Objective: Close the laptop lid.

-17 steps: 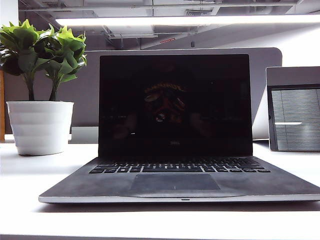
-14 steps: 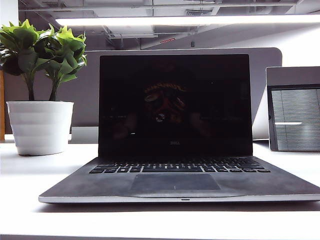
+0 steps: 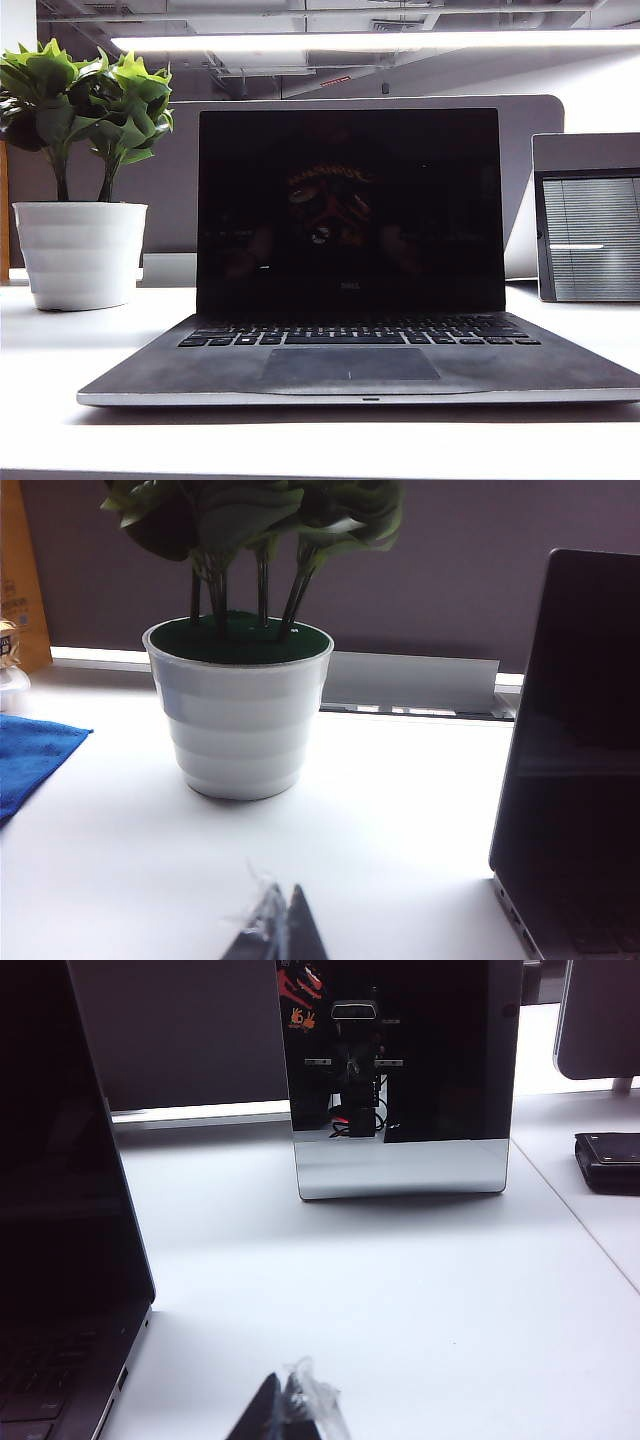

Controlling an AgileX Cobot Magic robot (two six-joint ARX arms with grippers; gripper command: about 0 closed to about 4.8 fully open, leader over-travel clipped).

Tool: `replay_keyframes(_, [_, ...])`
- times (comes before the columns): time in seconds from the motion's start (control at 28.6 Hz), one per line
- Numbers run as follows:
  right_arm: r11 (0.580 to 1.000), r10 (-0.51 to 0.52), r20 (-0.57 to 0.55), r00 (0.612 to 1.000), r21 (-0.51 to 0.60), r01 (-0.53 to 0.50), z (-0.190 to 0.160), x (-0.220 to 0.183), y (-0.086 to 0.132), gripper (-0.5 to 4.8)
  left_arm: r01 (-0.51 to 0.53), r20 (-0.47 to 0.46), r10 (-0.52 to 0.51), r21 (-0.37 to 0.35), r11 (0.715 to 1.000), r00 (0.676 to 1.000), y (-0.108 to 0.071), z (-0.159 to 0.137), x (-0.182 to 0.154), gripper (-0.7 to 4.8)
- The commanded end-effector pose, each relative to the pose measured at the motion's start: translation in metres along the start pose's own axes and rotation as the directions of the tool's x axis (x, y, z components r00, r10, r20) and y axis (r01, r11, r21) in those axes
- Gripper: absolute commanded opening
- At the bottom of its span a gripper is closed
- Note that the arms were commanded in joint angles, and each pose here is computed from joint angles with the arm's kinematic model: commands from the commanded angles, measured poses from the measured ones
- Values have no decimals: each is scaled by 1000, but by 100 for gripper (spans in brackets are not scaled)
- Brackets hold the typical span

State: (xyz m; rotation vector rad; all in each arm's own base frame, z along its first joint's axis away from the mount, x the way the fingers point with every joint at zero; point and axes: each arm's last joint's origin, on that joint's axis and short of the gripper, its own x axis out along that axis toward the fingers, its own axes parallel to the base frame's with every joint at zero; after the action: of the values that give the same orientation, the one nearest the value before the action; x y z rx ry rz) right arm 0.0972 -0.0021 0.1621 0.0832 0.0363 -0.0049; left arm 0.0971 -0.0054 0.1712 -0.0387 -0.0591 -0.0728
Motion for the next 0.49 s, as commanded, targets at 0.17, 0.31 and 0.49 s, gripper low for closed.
replay_keyframes(0.17, [1000, 22, 63, 998, -3, -22, 6, 0, 1, -5, -77, 28, 77, -1, 997, 997, 2, 3, 0, -5])
replay_keyframes(0.31, [998, 55, 117, 992, 13, -56, 14, -2, 3, -5, -62, 144, 71, -67, 996, 987, 2, 14, -1, -5])
replay_keyframes(0.49, [997, 55, 150, 987, 54, -64, 23, -4, 3, -5, -25, 291, 101, -254, 967, 951, 2, 32, -5, -5])
